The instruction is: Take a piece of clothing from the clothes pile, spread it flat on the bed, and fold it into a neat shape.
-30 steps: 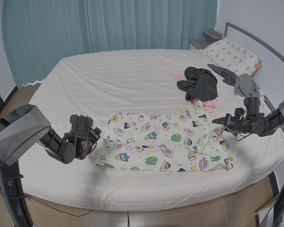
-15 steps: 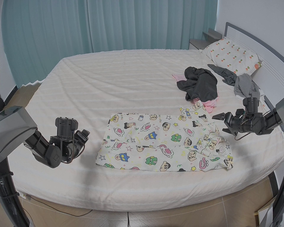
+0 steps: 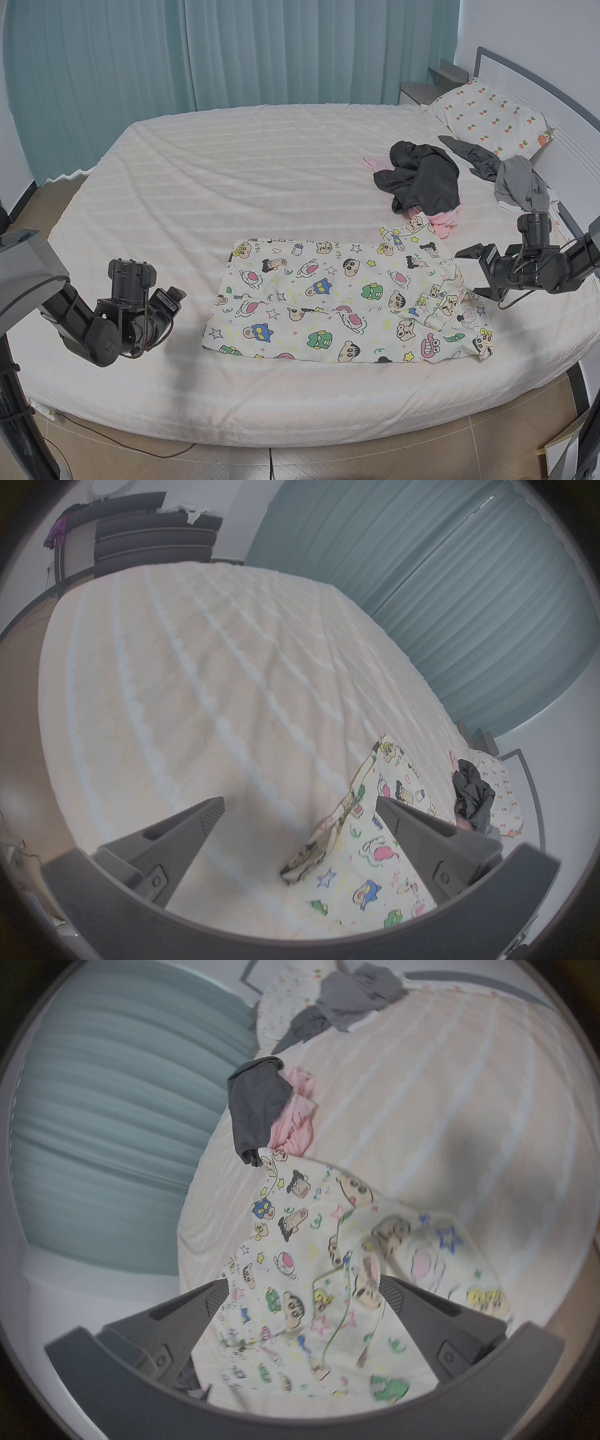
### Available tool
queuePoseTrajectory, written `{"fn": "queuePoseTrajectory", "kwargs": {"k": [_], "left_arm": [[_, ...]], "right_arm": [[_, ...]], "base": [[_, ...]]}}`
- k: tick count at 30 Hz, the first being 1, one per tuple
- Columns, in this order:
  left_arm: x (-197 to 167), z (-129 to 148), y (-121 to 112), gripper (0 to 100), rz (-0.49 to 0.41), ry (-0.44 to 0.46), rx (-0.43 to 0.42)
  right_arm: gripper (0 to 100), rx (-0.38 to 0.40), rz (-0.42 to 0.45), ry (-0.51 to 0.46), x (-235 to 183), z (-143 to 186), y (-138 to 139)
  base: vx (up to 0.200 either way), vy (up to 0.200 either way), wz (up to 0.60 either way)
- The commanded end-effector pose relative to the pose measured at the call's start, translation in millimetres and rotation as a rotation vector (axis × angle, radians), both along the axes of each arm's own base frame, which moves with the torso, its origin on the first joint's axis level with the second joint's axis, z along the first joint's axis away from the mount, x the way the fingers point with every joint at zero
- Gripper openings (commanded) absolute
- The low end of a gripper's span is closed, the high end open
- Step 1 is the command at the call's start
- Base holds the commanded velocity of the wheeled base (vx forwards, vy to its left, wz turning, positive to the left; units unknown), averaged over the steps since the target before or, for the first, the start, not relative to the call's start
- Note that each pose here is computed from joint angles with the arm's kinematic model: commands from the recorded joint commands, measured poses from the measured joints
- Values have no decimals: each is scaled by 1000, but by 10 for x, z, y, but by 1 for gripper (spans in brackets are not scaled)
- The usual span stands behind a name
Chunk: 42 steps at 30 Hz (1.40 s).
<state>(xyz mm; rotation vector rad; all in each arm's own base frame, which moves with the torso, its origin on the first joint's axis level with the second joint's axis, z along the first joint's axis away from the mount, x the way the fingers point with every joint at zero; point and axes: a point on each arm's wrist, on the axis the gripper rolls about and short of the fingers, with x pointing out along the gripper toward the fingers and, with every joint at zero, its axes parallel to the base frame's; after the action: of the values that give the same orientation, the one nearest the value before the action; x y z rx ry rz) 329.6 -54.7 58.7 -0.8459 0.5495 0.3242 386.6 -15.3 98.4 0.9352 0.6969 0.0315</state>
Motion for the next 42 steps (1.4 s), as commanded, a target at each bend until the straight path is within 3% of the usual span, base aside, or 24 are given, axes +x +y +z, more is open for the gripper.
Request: {"fn": "queuePoseTrajectory", "kwargs": {"k": [1, 5, 11, 22, 31, 32, 42], "left_arm": [[-277, 55, 28, 100, -30, 31, -84], [-541, 62, 51, 100, -100, 77, -161], [-756, 5, 77, 100, -139, 133, -194], [-901, -74, 70, 100, -162, 126, -250], [-896, -78, 55, 100, -167, 129, -292], [-896, -78, 55, 100, -166, 129, -293], [-901, -77, 52, 100, -167, 130, -294]], "right_arm": [[100, 80, 0, 27, -303, 166, 244], [100, 73, 0, 112, -358, -67, 336], [100, 8, -46, 186, -351, -372, 409], [100, -28, -71, 144, -184, -728, 468], [100, -36, -89, 132, -102, -792, 470], [0, -36, -91, 129, -87, -803, 470], [0, -40, -85, 124, -61, -806, 518]], "base": [[0, 0, 0], [0, 0, 0], [0, 0, 0], [0, 0, 0], [0, 0, 0], [0, 0, 0], [0, 0, 0]]}}
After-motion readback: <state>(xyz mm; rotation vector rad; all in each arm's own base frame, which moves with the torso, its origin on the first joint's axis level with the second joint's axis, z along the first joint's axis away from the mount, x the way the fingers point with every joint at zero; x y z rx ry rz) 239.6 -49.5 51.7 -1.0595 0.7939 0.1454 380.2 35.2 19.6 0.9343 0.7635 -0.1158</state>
